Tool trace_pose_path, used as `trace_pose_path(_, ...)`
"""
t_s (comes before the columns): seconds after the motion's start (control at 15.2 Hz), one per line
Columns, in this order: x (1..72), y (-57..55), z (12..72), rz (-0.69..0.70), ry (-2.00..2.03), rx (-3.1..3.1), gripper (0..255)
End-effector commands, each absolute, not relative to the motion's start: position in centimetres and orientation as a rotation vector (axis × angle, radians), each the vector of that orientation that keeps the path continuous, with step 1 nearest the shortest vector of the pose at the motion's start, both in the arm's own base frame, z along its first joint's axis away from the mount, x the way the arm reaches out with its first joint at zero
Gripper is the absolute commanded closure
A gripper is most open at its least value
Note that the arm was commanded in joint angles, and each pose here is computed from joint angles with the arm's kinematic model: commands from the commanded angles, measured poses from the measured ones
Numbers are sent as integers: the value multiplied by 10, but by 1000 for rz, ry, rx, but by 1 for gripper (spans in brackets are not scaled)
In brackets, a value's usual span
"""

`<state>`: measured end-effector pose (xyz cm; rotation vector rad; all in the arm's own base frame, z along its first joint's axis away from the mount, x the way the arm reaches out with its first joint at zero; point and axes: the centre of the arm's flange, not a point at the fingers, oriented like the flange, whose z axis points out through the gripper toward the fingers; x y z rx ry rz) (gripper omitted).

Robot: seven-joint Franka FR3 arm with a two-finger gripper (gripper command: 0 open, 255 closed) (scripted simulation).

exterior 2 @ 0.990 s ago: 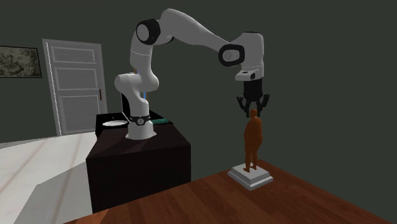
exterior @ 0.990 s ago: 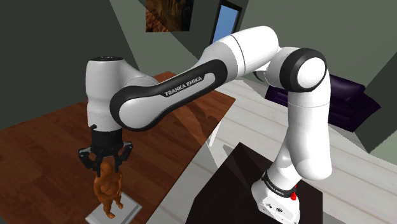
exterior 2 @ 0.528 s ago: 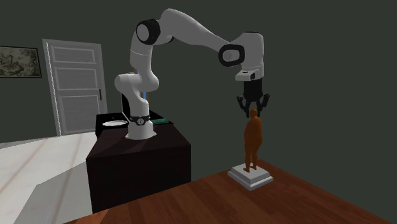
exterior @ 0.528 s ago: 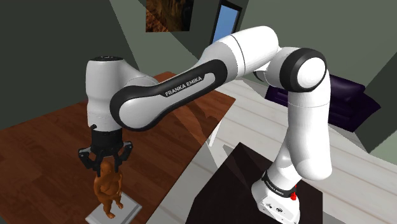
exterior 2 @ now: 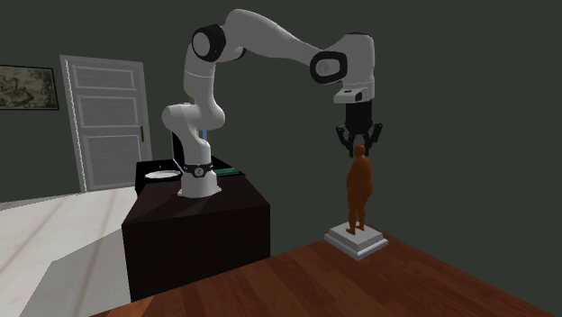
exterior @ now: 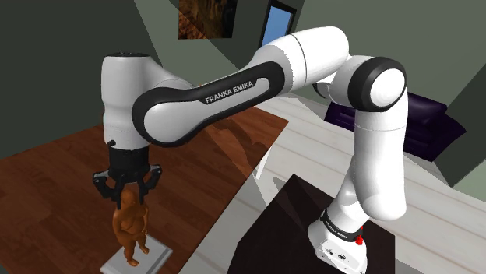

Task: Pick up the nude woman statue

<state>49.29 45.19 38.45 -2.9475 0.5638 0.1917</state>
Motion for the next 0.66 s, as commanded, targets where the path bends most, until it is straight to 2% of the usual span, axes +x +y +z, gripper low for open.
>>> trace_pose_path(0.0,493,452,396,190,563,-2946,255)
trace_pose_path(0.59,493,452,433,190,563,-2946,255)
